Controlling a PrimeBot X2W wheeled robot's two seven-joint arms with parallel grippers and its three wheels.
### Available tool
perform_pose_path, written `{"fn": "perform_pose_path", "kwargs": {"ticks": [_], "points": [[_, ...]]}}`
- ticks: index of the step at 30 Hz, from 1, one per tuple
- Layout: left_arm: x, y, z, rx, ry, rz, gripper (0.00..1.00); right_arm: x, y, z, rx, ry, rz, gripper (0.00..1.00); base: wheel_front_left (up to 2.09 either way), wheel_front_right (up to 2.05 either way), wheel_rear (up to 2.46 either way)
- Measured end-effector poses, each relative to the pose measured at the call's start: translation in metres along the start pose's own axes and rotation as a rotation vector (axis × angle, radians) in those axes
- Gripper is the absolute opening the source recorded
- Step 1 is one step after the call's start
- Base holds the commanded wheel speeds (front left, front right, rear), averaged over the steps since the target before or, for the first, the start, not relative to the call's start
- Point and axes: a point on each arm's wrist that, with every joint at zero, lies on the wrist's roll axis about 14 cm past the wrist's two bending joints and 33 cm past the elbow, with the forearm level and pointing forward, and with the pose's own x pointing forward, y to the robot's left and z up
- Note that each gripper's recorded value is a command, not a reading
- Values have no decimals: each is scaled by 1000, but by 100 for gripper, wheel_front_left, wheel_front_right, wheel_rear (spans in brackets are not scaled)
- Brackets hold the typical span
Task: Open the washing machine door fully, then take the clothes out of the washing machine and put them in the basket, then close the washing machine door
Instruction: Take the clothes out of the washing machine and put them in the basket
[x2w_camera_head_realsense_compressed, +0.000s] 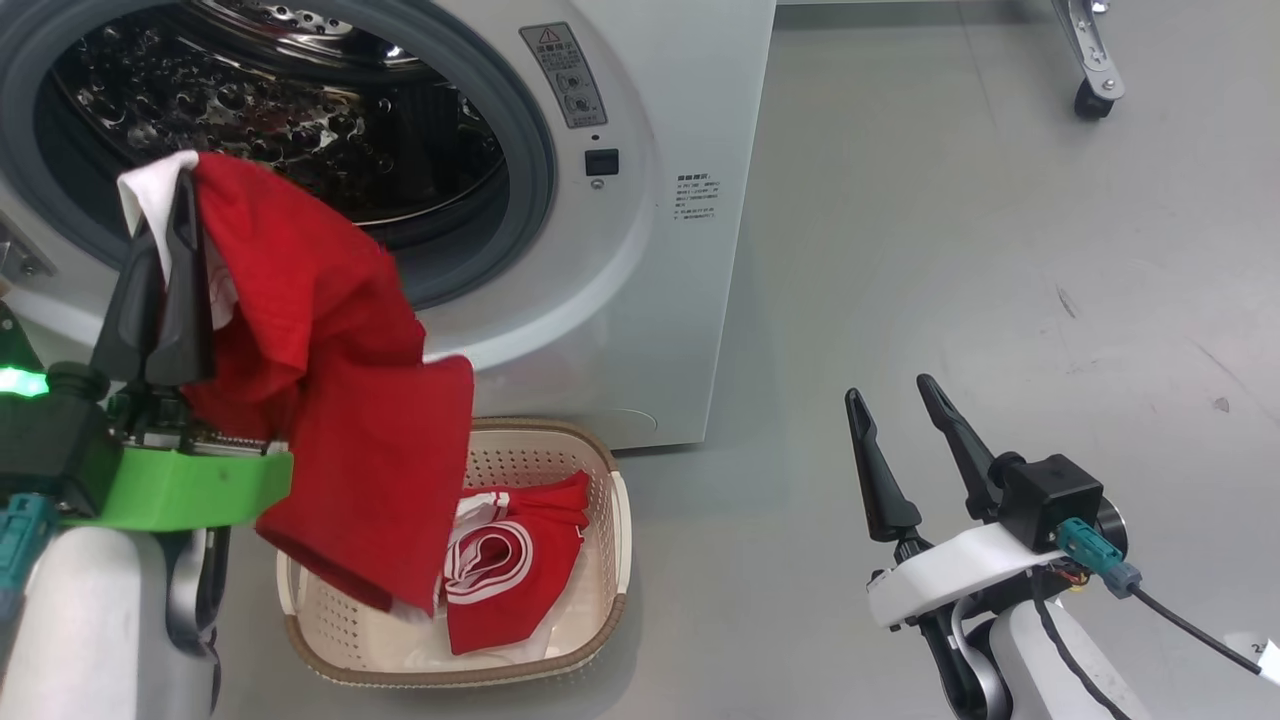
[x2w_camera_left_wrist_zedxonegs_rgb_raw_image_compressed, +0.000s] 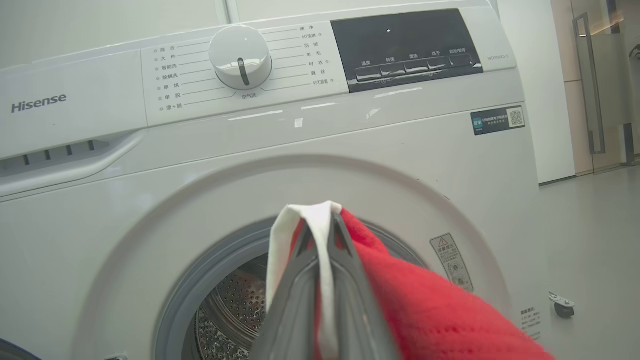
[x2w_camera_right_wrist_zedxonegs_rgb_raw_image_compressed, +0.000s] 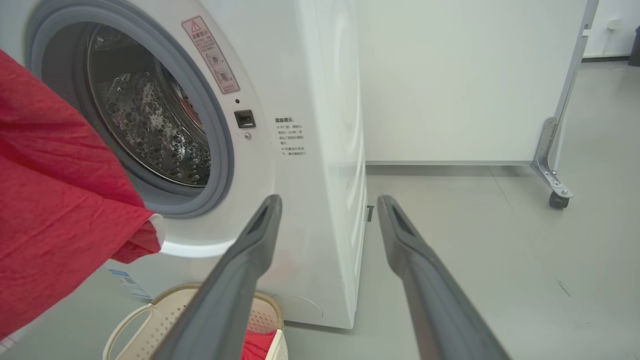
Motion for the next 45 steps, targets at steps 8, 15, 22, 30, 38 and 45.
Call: {"fn": "perform_pose_path", "kwargs": {"ticks": [8,15,22,30,38,45], "points": [[-41,-14,-59,-39,229,-27,0,-3,0,-3,1,8,-1,100,0,0,0],[-72,-28,-108,-73,441,-59,0,-3,-3,-9,3,25,-9,100,0,0,0],[-89,-36,-146,-108,578,-78,0,-1,-10,-16,7,47,-30,100,0,0,0],[-105,-48,-187,-138,712,-112,0,6,-22,-23,7,63,-56,100,0,0,0],[-98,-52,-228,-149,787,-145,0,16,-38,-30,-1,80,-93,100,0,0,0],[-128,-46,-282,-163,974,-120,0,20,-61,-40,-13,106,-150,100,0,0,0]]}}
